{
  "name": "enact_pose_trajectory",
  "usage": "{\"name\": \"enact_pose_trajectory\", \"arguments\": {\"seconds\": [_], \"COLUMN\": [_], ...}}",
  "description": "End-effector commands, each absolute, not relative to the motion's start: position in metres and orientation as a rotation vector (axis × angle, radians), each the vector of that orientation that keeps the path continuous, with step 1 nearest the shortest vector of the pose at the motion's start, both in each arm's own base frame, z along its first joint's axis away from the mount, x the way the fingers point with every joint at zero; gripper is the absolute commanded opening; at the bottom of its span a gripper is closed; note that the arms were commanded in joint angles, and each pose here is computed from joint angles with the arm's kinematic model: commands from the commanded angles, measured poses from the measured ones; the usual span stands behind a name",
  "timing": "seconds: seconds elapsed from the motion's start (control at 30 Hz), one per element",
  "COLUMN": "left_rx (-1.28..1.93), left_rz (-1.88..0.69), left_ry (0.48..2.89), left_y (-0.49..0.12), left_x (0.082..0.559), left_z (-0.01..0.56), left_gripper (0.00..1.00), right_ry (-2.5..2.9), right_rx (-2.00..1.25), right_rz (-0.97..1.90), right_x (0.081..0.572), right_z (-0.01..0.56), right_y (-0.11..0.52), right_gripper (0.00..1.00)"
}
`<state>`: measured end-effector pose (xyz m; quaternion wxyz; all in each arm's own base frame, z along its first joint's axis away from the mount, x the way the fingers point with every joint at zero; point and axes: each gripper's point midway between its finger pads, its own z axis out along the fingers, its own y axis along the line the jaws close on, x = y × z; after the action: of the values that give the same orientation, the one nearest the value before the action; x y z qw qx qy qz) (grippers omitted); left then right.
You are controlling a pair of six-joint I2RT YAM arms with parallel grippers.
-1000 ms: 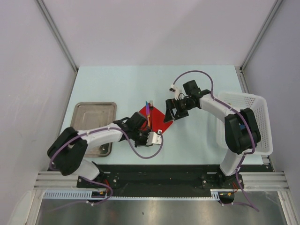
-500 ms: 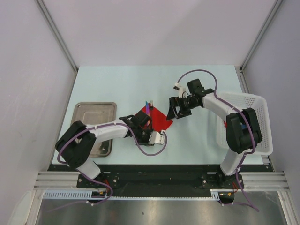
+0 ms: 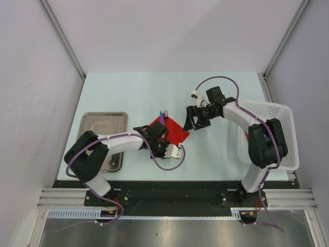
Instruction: Place the utensils on the paper napkin and roll it up
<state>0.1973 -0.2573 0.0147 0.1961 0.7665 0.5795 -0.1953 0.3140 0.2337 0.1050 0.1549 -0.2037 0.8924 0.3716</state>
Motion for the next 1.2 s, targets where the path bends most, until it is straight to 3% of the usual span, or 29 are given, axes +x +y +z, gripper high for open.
{"name": "enact_pose_trajectory", "arguments": {"seconds": [0.0, 0.17, 0.83, 1.17], "left_rx": [2.206, 2.19, 1.912, 1.811], "left_rz": [-0.558, -0.597, -0.74, -0.684], "left_ry": [1.586, 1.565, 1.722, 1.83], "left_y": [-0.256, -0.262, -0.273, -0.266], "left_x": [0.192, 0.187, 0.251, 0.289], "left_z": [0.014, 0.022, 0.072, 0.06], "left_gripper": [0.12, 0.0, 0.0, 0.0], "right_ry": [2.544, 2.535, 2.508, 2.563], "right_rx": [-0.576, -0.575, -0.507, -0.378], "right_rz": [1.076, 1.08, 1.169, 1.368], "right_x": [0.316, 0.318, 0.324, 0.311], "right_z": [0.108, 0.11, 0.115, 0.103], "right_y": [0.232, 0.233, 0.245, 0.263], "right_gripper": [1.0, 1.0, 0.99, 0.79]}}
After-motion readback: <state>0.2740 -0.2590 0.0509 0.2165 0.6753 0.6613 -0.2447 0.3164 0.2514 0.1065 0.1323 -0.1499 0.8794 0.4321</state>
